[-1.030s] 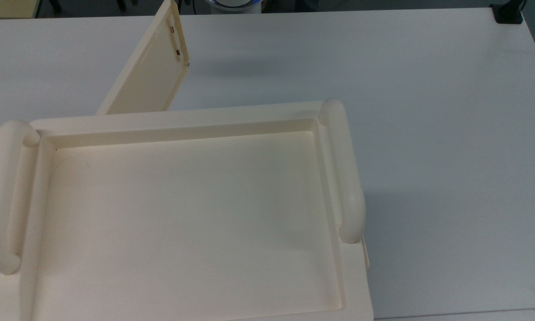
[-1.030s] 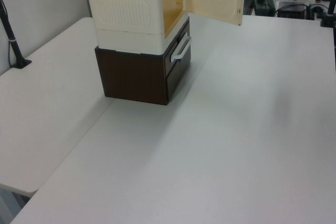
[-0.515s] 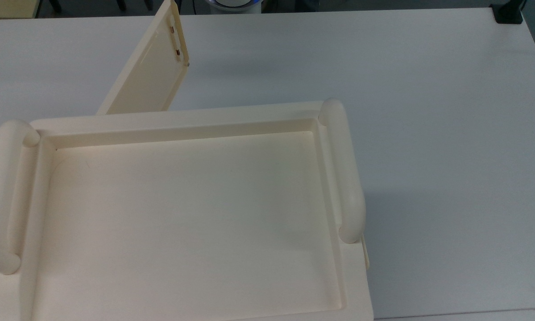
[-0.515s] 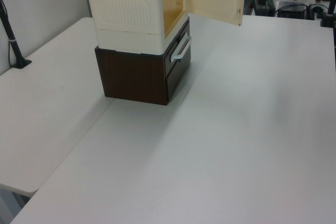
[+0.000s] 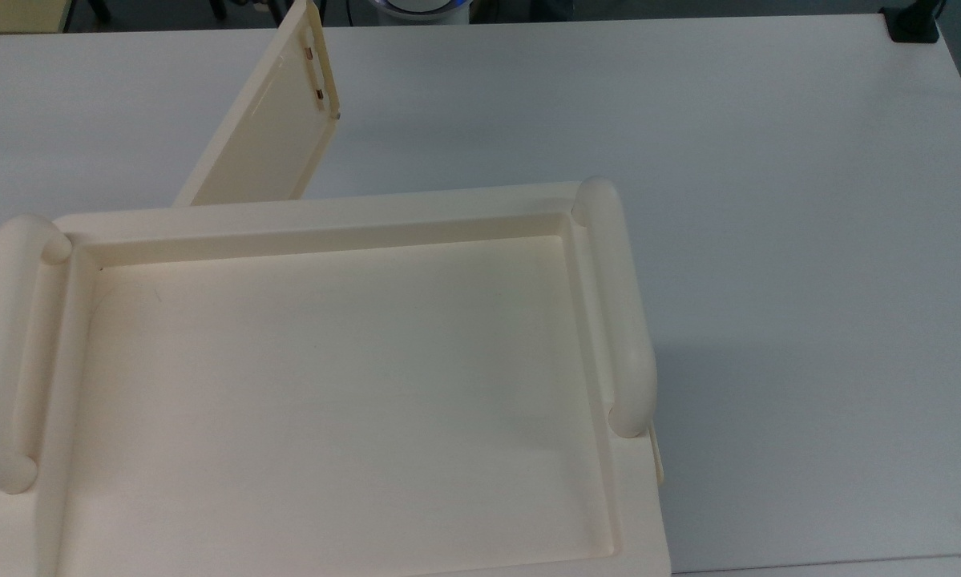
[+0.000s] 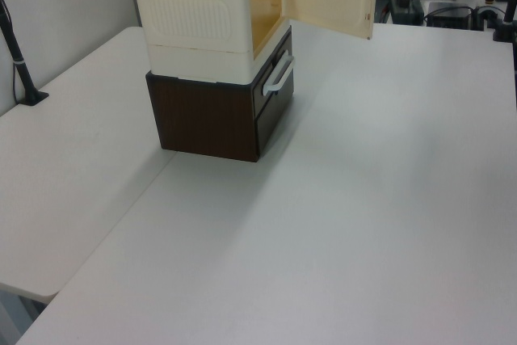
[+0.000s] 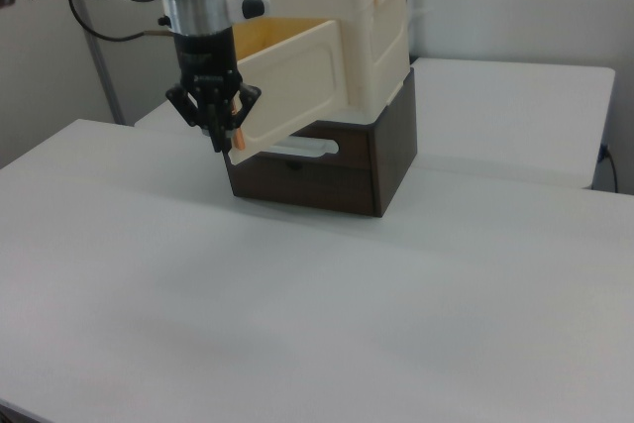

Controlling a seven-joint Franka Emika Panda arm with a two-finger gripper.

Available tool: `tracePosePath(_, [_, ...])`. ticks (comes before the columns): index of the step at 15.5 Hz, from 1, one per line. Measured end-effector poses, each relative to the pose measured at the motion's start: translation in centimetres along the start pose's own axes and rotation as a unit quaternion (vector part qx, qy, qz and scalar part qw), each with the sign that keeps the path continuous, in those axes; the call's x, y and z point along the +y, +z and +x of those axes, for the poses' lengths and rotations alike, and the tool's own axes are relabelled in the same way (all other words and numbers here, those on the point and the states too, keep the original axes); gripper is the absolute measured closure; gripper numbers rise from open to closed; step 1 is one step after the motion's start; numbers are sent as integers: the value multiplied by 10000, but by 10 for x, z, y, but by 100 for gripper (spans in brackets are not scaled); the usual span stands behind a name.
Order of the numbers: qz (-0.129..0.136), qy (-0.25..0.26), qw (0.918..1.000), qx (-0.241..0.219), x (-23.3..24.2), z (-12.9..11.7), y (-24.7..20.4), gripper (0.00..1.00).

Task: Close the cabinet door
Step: 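Push the cream door with the gripper, swinging it toward the cabinet opening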

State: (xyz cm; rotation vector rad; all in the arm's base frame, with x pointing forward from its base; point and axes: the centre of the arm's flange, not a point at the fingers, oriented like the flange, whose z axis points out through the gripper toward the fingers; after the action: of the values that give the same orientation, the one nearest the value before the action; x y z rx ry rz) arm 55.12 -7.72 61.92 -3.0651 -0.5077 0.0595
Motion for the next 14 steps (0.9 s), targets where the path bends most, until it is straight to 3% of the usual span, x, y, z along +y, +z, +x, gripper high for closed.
tracePosePath(3, [-165,-762,9968,156,7,9,2,88])
tracePosePath(8, [-445,-1788,9819,442,16,23,0,86])
tracePosePath(14, [-594,-2096,9743,572,21,40,13,86])
